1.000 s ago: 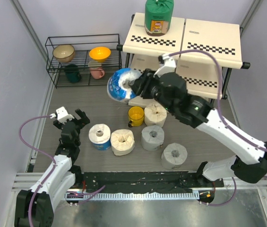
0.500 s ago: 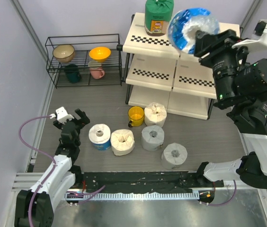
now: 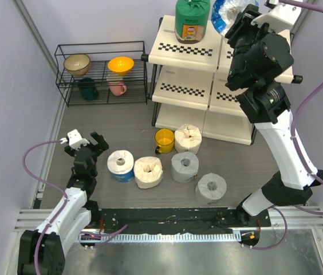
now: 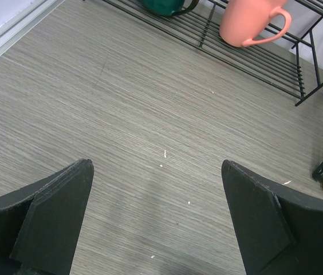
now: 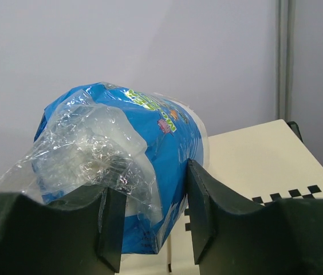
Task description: Place and organize the paper towels onto the shelf
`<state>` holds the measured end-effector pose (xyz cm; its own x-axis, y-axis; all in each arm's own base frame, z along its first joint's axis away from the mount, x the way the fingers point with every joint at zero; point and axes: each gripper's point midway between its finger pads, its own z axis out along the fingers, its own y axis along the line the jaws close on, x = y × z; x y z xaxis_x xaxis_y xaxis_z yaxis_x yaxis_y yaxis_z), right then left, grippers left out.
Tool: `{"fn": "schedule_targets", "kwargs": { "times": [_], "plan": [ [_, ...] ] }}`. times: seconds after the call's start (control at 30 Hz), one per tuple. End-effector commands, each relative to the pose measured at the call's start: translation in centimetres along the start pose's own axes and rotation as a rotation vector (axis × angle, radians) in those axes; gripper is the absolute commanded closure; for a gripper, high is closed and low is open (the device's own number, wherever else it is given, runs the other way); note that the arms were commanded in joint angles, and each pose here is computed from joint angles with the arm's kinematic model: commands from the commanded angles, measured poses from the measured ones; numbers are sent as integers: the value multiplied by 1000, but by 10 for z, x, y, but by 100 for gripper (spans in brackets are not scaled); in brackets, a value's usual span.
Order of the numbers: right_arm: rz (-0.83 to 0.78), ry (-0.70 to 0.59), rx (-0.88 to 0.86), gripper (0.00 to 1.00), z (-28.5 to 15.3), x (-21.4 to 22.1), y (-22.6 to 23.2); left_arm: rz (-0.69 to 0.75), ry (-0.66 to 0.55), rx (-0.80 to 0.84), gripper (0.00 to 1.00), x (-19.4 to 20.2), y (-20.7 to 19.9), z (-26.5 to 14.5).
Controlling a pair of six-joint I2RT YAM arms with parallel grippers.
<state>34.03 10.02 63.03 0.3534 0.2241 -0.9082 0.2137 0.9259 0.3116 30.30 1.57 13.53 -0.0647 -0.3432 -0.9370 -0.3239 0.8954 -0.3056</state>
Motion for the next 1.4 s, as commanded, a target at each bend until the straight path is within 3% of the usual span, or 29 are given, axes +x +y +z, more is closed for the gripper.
{"fn": "schedule_targets", "kwargs": {
  "times": [0.0, 0.17, 0.7, 1.1, 1.37],
  "plan": [
    [106, -98, 22, 82, 14, -33, -17, -29, -57, 4, 0, -19, -4, 1],
    [77, -78, 48, 82, 39, -10, -25, -25, -49, -1, 0, -18, -4, 2],
    [132, 68, -181, 82, 90, 36, -17, -25, -50, -2, 0, -19, -4, 3],
    [139, 178, -251, 82, 99, 69, -16, -30, -53, -3, 0, -18, -3, 2],
    [155, 168, -274, 82, 95, 59, -15, -26, -49, -3, 0, -17, -4, 2]
  ]
}}
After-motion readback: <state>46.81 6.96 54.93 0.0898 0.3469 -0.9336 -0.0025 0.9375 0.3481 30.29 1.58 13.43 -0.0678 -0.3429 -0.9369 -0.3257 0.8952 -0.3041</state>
